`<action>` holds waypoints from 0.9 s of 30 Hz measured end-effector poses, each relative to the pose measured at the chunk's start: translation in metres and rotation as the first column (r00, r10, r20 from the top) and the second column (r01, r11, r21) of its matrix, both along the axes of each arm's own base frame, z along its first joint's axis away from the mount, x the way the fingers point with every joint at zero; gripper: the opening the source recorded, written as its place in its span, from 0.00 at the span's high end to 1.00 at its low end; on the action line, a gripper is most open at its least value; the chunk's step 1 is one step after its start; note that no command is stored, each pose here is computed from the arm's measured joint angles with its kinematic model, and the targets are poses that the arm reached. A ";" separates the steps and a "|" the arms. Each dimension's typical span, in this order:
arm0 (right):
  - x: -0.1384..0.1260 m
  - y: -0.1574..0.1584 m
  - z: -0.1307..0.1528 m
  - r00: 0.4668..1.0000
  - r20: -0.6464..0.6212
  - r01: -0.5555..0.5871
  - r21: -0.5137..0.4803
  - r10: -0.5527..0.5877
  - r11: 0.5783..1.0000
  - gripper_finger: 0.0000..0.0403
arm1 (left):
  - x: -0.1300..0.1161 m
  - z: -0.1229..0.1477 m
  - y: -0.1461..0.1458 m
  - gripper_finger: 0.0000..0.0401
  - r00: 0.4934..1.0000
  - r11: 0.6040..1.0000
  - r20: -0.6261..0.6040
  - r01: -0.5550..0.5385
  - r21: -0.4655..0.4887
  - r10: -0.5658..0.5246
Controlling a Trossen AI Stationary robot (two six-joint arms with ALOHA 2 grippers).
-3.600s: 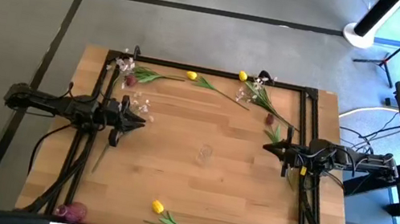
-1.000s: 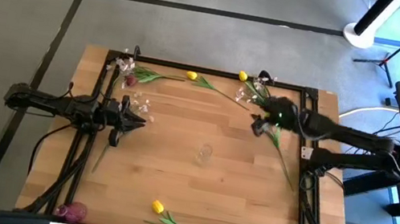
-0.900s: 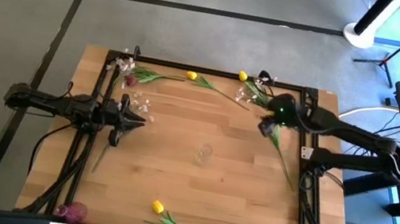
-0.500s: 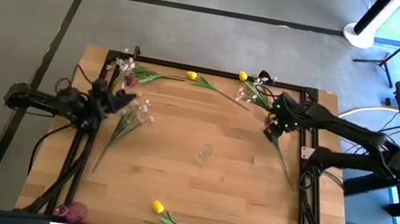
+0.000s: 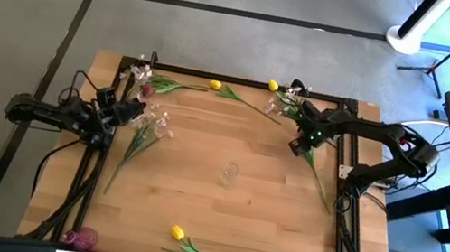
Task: Sort flowers into vase by color
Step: Put the top right red tulip into the top transparent vase
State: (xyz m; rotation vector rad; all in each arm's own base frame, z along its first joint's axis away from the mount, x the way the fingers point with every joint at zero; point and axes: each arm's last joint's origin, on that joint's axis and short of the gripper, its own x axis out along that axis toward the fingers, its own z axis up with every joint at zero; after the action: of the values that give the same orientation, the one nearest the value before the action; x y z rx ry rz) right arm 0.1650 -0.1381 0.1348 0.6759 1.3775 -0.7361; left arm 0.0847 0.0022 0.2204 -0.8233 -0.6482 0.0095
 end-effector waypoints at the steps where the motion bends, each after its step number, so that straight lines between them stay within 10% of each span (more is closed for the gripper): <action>1: 0.000 0.000 -0.001 1.000 0.002 0.009 0.005 -0.009 1.000 0.71 | 0.000 0.000 0.000 0.83 1.000 1.000 0.000 -0.003 -0.003 0.003; 13: 0.006 -0.005 0.004 1.000 0.027 0.013 -0.036 -0.012 0.999 0.96 | 0.034 0.050 0.003 0.83 0.925 0.985 -0.353 -0.094 0.144 0.140; 19: 0.033 -0.010 0.067 0.959 0.225 -0.119 -0.237 0.173 0.964 0.98 | 0.068 0.058 0.008 0.83 0.841 0.979 -0.510 -0.112 0.168 0.183; 27: 0.077 0.026 0.175 0.642 0.564 -0.123 -0.592 0.519 0.796 0.99 | 0.103 0.084 0.019 0.82 0.808 0.971 -0.544 -0.138 0.196 0.224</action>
State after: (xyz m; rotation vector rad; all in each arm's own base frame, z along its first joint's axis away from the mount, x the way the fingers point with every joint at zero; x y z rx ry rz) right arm 0.2418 -0.1123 0.3101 0.2017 0.5054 -0.4186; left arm 0.1879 0.0215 0.3043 -0.5675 -0.1556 0.3673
